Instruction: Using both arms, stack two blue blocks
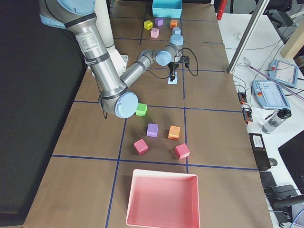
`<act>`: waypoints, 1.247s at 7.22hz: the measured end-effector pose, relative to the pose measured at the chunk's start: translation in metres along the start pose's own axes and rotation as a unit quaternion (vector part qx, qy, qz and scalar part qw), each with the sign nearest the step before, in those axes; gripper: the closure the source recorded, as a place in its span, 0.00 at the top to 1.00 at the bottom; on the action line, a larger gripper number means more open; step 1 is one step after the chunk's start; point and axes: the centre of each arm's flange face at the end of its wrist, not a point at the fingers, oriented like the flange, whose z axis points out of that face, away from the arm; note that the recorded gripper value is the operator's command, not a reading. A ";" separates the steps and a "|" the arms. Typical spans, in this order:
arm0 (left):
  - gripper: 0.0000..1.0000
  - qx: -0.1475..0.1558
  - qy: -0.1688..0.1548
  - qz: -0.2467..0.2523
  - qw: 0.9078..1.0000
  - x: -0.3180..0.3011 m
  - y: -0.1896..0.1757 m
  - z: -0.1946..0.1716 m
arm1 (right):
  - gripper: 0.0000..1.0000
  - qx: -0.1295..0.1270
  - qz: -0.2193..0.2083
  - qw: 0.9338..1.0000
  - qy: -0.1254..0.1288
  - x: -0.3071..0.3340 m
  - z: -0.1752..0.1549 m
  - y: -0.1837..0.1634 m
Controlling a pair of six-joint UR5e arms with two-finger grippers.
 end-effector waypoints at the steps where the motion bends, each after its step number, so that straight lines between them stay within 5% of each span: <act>1: 1.00 0.000 0.000 0.000 1.000 0.000 0.000 0.000 | 0.03 -0.003 0.006 1.000 0.006 -0.053 0.009 0.006; 5: 1.00 -0.001 0.001 -0.001 1.000 0.000 0.001 0.000 | 0.10 -0.013 0.032 0.999 0.038 -0.197 0.050 0.013; 9: 1.00 0.000 0.001 0.000 1.000 0.000 0.000 0.000 | 0.62 -0.018 0.037 0.998 0.056 -0.201 0.070 0.009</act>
